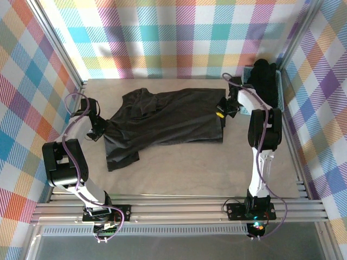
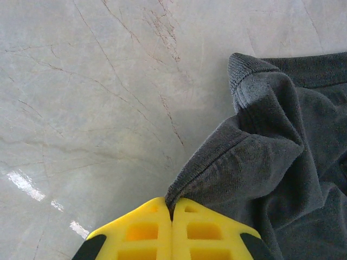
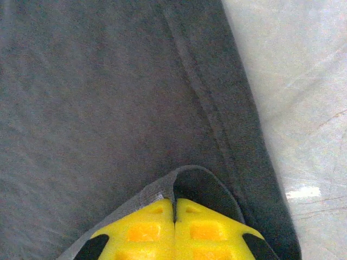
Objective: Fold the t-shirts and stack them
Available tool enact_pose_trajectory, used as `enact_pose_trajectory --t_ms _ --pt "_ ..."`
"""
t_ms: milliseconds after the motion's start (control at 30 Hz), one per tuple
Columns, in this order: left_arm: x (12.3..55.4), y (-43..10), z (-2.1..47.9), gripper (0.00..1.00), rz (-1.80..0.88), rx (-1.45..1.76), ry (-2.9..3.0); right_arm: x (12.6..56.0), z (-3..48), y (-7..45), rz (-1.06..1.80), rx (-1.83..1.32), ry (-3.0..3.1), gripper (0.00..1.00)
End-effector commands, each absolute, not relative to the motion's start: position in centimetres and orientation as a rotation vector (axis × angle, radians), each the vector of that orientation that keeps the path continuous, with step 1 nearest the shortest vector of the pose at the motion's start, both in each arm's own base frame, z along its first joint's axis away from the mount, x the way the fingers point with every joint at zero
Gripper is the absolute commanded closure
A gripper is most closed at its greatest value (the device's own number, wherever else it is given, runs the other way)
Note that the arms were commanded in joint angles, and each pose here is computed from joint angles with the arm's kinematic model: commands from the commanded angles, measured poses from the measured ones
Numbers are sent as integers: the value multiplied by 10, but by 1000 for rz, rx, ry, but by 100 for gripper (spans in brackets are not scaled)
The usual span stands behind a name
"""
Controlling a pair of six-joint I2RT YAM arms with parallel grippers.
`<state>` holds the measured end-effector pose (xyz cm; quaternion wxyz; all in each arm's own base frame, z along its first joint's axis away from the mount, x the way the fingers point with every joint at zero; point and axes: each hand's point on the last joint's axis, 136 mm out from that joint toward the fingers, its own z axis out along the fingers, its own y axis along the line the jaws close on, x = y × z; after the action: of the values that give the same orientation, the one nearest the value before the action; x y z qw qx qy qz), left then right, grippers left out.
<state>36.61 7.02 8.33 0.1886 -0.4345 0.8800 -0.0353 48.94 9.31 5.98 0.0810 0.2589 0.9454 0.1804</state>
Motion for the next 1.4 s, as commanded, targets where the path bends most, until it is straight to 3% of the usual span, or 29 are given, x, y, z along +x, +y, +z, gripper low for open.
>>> enact_pose_trajectory --t_ms 0,133,200,400,633,1367 --pt "371 74 88 100 -85 -1239 2457 490 66 92 505 773 2834 72" --pt "371 73 90 100 -96 -1235 2459 471 93 74 385 812 2775 52" --pt "371 71 91 100 -105 -1233 2459 453 101 67 362 869 2738 49" --pt "369 69 90 100 -117 -1231 2462 389 83 96 553 1072 2742 63" --pt "367 67 86 100 -127 -1231 2472 361 50 111 610 1200 2775 73" --pt "371 65 88 100 -152 -1219 2472 374 20 101 588 1269 2764 72"
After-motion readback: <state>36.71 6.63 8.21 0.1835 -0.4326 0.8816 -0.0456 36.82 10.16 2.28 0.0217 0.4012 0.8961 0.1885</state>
